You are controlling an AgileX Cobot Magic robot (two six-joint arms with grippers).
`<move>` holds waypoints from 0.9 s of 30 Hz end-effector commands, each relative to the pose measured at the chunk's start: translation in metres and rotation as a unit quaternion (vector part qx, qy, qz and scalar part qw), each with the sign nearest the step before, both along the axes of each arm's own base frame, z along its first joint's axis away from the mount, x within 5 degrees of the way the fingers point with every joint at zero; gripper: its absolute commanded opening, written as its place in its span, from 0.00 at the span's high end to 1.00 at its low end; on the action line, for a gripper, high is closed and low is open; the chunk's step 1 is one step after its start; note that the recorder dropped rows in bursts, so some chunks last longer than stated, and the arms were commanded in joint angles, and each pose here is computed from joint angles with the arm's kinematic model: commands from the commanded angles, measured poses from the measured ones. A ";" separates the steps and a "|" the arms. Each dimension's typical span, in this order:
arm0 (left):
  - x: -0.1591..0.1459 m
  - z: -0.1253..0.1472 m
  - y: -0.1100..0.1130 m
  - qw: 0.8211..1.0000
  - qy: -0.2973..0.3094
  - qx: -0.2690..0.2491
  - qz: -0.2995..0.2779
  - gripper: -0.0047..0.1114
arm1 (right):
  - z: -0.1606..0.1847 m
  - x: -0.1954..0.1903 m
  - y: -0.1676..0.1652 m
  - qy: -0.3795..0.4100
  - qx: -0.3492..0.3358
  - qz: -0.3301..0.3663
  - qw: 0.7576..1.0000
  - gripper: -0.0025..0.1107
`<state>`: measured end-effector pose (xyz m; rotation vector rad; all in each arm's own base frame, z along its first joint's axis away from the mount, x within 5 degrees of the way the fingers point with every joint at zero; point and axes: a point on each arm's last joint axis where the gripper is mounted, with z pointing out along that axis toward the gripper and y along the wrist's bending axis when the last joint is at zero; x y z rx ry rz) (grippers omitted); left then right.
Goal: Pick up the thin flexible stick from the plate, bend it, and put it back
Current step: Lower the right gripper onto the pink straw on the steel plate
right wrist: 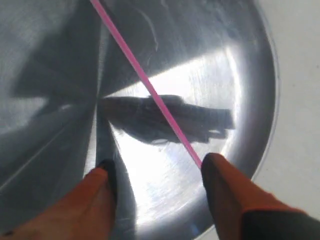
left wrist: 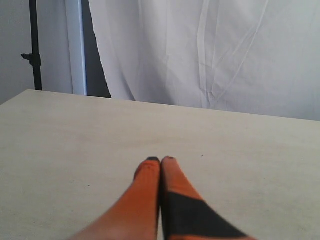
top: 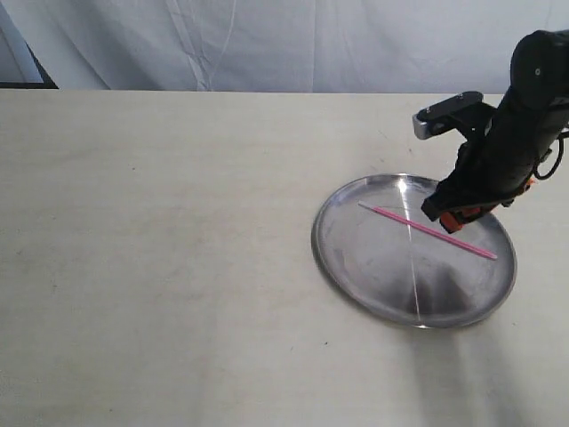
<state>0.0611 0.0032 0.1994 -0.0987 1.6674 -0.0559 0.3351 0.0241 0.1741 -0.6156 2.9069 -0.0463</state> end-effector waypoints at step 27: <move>0.000 -0.001 -0.001 1.000 -0.004 -0.002 -0.003 0.96 | -0.072 0.009 -0.004 0.037 -0.027 0.024 0.999 0.98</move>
